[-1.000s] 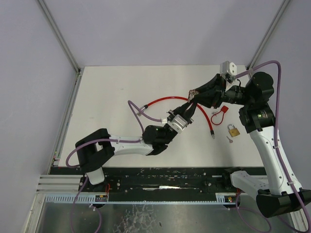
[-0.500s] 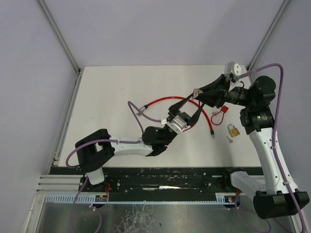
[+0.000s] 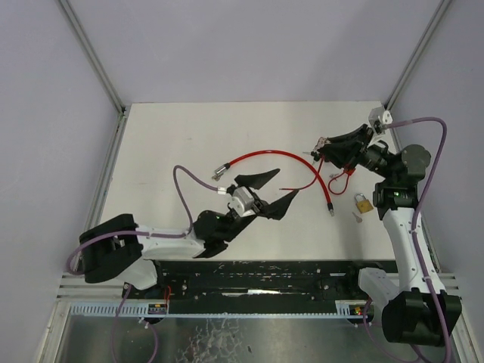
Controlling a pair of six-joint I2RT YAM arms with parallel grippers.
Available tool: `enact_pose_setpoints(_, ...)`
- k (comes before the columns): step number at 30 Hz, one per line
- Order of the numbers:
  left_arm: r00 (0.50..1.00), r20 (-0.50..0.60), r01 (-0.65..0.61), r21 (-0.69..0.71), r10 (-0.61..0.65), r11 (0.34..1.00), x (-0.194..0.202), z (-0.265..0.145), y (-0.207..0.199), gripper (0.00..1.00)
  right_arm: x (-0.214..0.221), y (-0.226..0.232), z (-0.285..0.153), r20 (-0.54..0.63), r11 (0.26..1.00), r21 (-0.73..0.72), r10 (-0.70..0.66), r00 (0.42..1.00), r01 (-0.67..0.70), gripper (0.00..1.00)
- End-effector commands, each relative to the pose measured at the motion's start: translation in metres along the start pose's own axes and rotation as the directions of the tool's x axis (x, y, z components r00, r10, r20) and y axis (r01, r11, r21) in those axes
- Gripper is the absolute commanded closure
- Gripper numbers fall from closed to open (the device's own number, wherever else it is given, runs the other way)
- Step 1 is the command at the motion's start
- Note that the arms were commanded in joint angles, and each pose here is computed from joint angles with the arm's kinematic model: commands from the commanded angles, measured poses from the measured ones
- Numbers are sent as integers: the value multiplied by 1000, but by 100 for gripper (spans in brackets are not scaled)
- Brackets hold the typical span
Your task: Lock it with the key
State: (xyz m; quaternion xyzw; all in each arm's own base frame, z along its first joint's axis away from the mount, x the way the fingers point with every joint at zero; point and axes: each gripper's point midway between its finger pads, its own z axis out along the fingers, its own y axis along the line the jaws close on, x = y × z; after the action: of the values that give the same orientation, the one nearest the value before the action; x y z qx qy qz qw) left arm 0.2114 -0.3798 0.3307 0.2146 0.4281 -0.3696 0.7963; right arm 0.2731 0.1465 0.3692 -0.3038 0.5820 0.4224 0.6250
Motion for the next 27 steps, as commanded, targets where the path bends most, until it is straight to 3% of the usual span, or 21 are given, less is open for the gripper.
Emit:
enact_pose_setpoints(1, 924, -134, 365, 32, -358, 931, 21, -31, -25, 27, -17, -5, -7, 110, 996, 68, -57, 992, 49, 100)
enact_pose_setpoints(4, 797, -107, 594, -40, -594, 804, 32, -54, -23, 16, -8, -10, -10, 142, 996, 93, -32, 989, 19, 100)
enact_pose_setpoints(6, 674, -70, 727, -118, -736, 677, 43, -64, -17, 12, -2, -14, -11, 158, 993, 113, -5, 987, -13, 100)
enact_pose_setpoints(8, 602, -43, 780, -180, -797, 599, 54, -65, -12, 14, 2, -17, -13, 169, 991, 132, 9, 986, -32, 100)
enact_pose_setpoints(13, 465, 55, 849, -309, -883, 428, 84, -64, 0, 28, 10, -24, -16, 193, 983, 166, 42, 980, -75, 100)
enact_pose_setpoints(19, 244, 242, 899, -420, -939, 125, 127, -80, 18, 30, 15, -28, -17, 215, 978, 178, 70, 974, -110, 100)
enact_pose_setpoints(23, 175, 320, 899, -437, -931, 19, 144, -80, 23, 30, 17, -29, -17, 222, 976, 180, 80, 972, -122, 100)
enact_pose_setpoints(27, 167, 378, 862, -504, -911, -51, 171, -79, 30, 30, 20, -32, -17, 221, 973, 184, 94, 971, -136, 100)
